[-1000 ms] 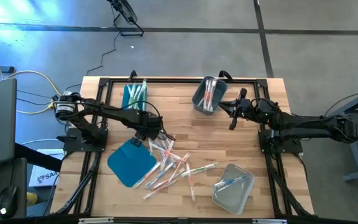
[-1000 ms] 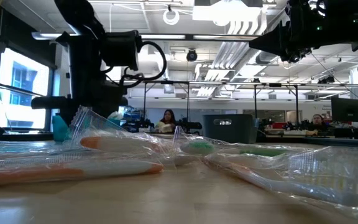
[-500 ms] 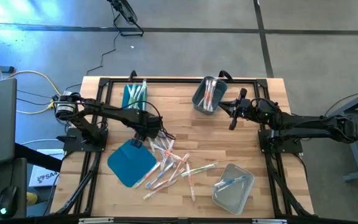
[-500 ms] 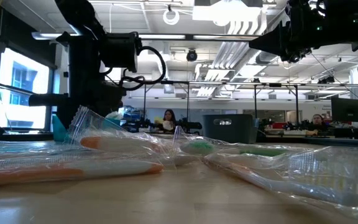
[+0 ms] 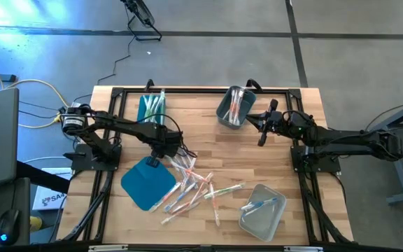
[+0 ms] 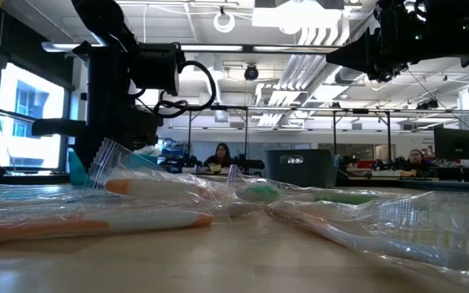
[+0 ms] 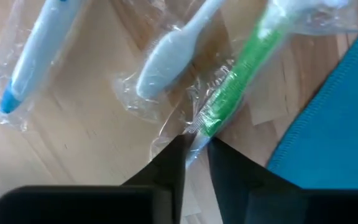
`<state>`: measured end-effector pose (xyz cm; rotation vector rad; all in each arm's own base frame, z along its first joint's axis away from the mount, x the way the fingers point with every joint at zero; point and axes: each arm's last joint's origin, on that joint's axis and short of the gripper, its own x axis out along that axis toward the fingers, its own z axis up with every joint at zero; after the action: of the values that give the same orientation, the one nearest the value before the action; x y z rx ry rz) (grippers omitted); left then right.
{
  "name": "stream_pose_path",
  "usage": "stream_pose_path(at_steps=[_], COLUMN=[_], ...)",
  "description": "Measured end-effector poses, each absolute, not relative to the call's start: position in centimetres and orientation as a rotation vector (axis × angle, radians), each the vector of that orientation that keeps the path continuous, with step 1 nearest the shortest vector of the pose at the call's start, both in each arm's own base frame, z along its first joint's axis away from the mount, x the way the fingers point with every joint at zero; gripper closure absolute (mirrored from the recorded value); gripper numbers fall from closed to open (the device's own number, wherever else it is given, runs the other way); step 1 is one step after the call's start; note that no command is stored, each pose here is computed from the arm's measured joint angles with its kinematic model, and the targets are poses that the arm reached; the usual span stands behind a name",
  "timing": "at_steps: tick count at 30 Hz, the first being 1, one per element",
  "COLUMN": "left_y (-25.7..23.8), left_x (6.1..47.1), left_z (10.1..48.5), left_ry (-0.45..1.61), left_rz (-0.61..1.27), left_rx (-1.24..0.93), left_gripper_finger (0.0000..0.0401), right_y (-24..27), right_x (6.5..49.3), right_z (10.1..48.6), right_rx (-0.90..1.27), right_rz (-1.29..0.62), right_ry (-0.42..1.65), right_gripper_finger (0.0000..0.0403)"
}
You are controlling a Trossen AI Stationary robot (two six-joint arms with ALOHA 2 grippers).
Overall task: Pick & Place Toothbrushes
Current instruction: Put the left green toothbrush into the blue bin
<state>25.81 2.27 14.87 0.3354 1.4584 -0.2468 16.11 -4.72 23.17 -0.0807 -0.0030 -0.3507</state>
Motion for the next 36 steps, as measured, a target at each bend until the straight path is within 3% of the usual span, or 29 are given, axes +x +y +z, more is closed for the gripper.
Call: stream_pose_path(at_steps=[14, 36], left_y=[2.1, 2.1], left_x=[25.2, 24.3], left_z=[14.8, 17.1], left_ry=[1.518, 1.451], left_rz=[-0.263, -0.218], left_rx=[0.252, 0.290], left_gripper_finger=[0.0395, 0.0399], right_y=[-4.7, -4.7], right_x=[16.1, 16.1], right_z=[23.2, 23.2], right_rx=[-0.081, -0.081], right_rz=[-0.351, -0.351], right_ry=[-0.003, -0.003], right_gripper_finger=[0.0378, 0.0378])
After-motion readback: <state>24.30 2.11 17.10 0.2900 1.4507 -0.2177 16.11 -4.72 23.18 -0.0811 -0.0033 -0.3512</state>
